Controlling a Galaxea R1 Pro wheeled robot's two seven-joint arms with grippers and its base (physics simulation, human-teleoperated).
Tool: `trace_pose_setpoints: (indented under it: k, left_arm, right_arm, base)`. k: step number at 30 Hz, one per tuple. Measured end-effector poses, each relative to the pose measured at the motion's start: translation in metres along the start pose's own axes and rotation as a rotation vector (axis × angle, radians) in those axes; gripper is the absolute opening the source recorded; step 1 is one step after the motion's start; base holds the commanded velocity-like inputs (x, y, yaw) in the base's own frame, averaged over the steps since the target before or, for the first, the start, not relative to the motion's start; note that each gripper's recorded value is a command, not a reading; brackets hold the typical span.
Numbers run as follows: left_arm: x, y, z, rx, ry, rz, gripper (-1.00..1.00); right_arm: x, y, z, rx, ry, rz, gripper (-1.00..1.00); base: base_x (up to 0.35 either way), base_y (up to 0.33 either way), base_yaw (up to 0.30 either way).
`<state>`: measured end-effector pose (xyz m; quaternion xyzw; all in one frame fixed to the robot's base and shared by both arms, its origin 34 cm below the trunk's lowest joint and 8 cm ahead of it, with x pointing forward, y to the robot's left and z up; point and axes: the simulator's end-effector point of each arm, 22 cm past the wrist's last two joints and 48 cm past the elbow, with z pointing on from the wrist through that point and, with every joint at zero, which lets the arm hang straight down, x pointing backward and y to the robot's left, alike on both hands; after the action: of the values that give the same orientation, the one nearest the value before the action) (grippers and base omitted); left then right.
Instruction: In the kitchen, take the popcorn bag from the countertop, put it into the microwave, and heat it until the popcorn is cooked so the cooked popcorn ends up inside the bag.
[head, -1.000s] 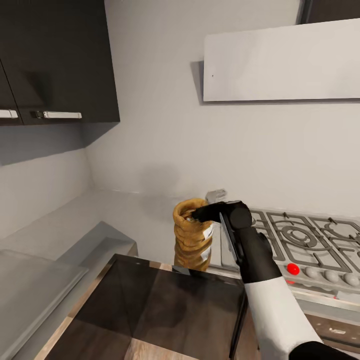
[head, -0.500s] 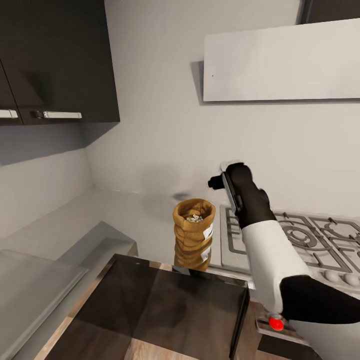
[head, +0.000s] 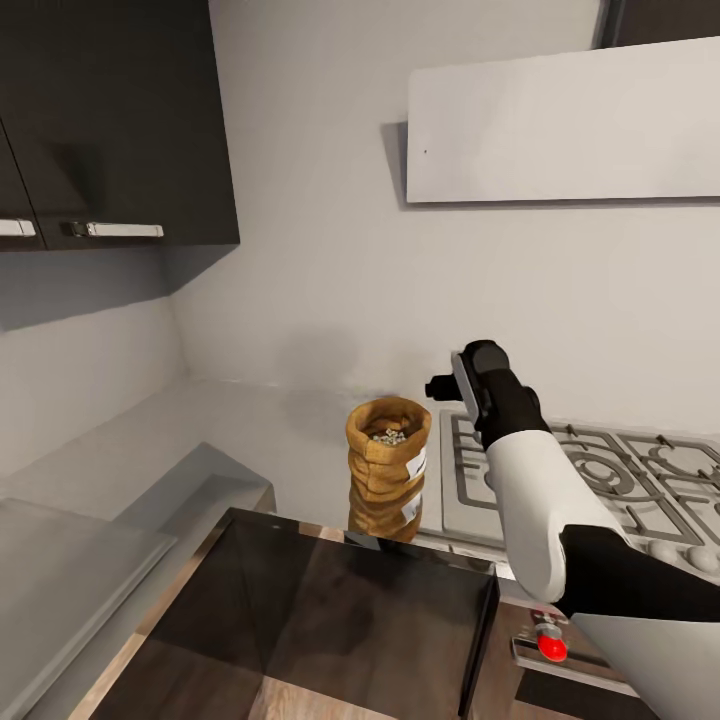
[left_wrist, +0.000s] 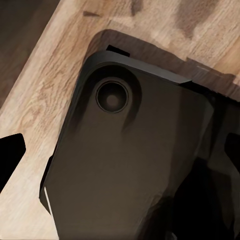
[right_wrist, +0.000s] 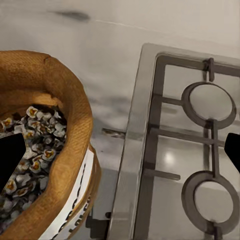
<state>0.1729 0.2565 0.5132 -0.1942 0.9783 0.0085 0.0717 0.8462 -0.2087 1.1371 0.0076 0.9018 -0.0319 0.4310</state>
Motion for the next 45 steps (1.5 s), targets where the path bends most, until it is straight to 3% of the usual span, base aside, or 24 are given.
trace_pose_setpoints:
  k: [19,27,36,45]
  left_arm:
    - [0.000,0.001,0.000,-0.008,-0.001,-0.003,1.00]
    - [0.000,0.002,0.000,-0.008,-0.001,-0.003,1.00]
    - [0.000,0.001,0.000,-0.007,-0.002,-0.003,1.00]
    - [0.000,0.001,0.000,-0.007,-0.002,-0.004,1.00]
  right_arm:
    - [-0.001,-0.001,0.000,0.006,-0.002,-0.004,1.00]
    - [0.001,-0.001,0.000,0.012,0.002,-0.009,1.00]
    - [-0.001,-0.017,-0.001,0.081,-0.002,-0.010,1.00]
    - [0.002,-0.021,0.000,0.097,0.005,0.000,1.00]
  base:
    - [0.000,0.000,0.002]
    - [0.000,0.000,0.227]
    - [0.000,0.000,0.130]
    - [0.000,0.000,0.001]
